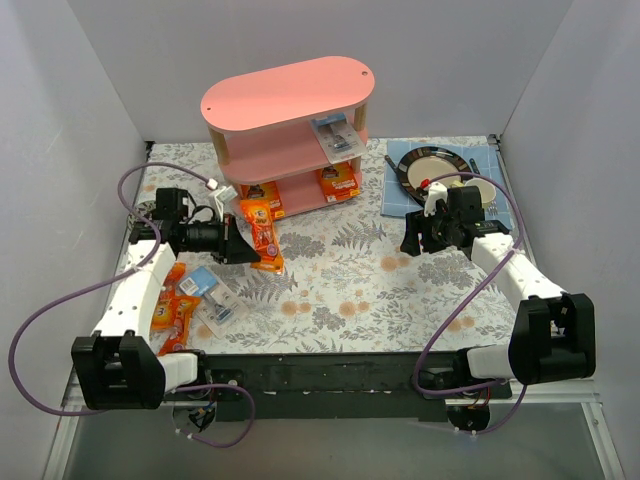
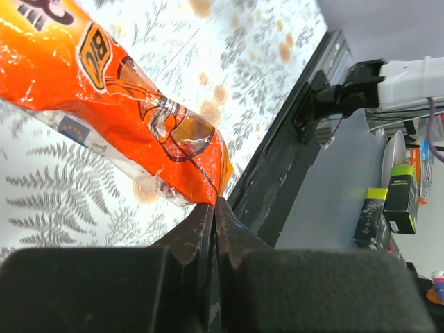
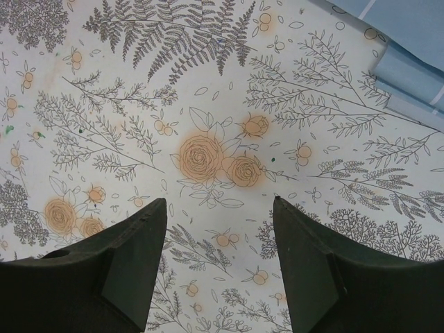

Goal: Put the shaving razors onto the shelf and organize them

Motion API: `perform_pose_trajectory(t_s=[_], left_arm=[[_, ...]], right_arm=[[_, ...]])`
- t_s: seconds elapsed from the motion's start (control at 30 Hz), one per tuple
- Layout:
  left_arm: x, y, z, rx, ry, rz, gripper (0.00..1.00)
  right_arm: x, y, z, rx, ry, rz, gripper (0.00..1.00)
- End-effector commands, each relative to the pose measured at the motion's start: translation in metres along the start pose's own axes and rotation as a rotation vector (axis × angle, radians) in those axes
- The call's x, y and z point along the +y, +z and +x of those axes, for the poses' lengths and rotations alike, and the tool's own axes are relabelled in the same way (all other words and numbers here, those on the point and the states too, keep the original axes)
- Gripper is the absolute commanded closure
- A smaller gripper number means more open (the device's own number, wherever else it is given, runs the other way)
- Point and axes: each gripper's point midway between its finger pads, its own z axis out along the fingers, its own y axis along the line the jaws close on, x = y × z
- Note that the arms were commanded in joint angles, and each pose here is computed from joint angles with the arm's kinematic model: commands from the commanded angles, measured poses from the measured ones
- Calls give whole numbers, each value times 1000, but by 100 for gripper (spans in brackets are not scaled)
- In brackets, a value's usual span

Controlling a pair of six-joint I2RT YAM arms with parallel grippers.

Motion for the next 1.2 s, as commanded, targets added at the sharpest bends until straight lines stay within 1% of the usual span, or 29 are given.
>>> perform_pose_trajectory(t_s=[0.0,0.07,0.1,0.13,0.2,0.23,0.27,0.33,0.37,0.4,0.47,0.5,0.6,0.67,0.7,0.73,0.8,0.83,0.9,0.93,0.97,1.07,1.17], left_arm=[[-62,-27,-54,-141,230,121,100],[-78,-36,-76,-162,292,145,100],[-86,-38,-80,-161,292,175,100],[-99,-44,-93,-173,322,230,100],[-110,-48,-107,-192,349,273,100],[-123,-55,-119,-209,383,296,100],[-121,-54,-127,-207,361,305,100],[-127,-58,-144,-231,411,310,100],[-130,-61,-154,-234,385,317,100],[-133,-63,-165,-253,425,321,100],[-137,-66,-181,-269,423,323,100],[-131,-64,-194,-279,378,315,100],[-116,-69,-222,-316,333,296,100],[-108,-69,-234,-320,326,303,100],[-114,-74,-244,-330,366,310,100],[-102,-69,-251,-321,332,317,100],[-98,-74,-263,-333,353,322,100],[-93,-75,-270,-325,311,335,100],[-83,-80,-279,-336,320,330,100],[-88,-85,-284,-337,345,334,100],[-71,-83,-289,-332,317,332,100],[-55,-85,-294,-319,285,339,100],[-47,-85,-294,-301,272,356,100]], right_arm=[[1,-1,-14,-43,-29,-15,31],[0,1,-13,-38,-26,-14,31],[0,1,-13,-39,-26,-14,31],[0,2,-12,-37,-27,-17,31],[-1,5,-12,-31,-25,-19,31],[-1,5,-15,-35,-30,-19,31],[-2,7,-14,-28,-27,-16,31],[-4,8,-16,-32,-30,-12,31],[-4,8,-18,-33,-31,-11,31],[-4,8,-18,-33,-30,-13,31],[-4,9,-20,-36,-30,-13,31],[-4,9,-19,-35,-31,-13,31],[-4,9,-19,-33,-29,-14,31],[-4,9,-18,-32,-28,-13,31],[-4,9,-18,-32,-31,-11,31],[-5,9,-17,-29,-30,-10,31],[-5,8,-17,-33,-32,-7,31],[-5,9,-14,-29,-33,-9,31],[-5,8,-13,-33,-35,-4,31],[-5,8,-10,-30,-35,-2,31],[-5,8,-9,-31,-39,-4,31],[-5,7,-4,-26,-39,1,31],[-5,7,-1,-22,-38,2,31]])
